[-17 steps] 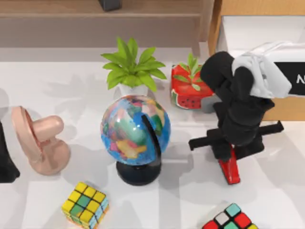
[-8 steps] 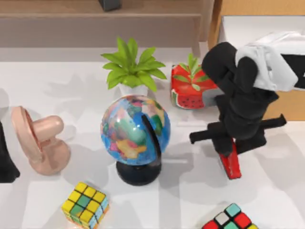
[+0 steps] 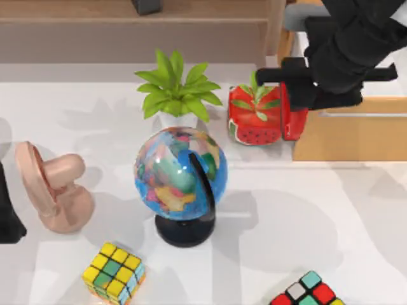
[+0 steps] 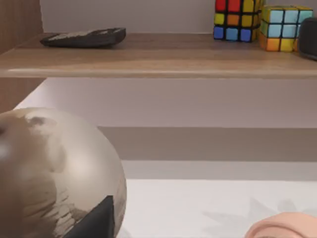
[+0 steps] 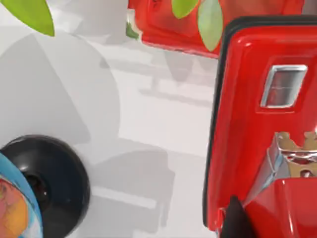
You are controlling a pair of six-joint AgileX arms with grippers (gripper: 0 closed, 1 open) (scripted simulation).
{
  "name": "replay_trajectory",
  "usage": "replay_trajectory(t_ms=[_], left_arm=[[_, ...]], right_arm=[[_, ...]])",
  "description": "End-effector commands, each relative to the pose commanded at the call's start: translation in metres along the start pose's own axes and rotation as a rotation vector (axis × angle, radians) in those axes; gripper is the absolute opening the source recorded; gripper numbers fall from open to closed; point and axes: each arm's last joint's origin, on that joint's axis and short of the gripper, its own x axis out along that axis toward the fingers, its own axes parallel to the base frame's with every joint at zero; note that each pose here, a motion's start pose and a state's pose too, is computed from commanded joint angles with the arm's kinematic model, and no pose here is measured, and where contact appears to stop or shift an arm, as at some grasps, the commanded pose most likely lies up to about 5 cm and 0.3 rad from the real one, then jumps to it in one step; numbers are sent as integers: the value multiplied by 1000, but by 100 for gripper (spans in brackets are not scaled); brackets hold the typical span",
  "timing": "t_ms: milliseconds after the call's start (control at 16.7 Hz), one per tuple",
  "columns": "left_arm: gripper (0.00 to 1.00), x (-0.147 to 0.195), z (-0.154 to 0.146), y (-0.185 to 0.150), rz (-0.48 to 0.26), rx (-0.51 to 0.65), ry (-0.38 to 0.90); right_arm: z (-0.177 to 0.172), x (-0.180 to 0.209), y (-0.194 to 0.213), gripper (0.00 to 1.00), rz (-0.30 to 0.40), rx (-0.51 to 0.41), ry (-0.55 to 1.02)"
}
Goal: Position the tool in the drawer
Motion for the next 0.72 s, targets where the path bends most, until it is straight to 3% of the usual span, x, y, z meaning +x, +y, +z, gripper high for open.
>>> replay_trajectory(t_ms=[180,360,720], left_arm=[[100,0,0,0,0,0,0],[100,0,0,0,0,0,0],[100,0,0,0,0,0,0]], right_arm=[[33,-21,-21,0,-14,47,-85],[65,-15,-55,0,-78,103,-103],[95,58,-124,0,-199,159,98]])
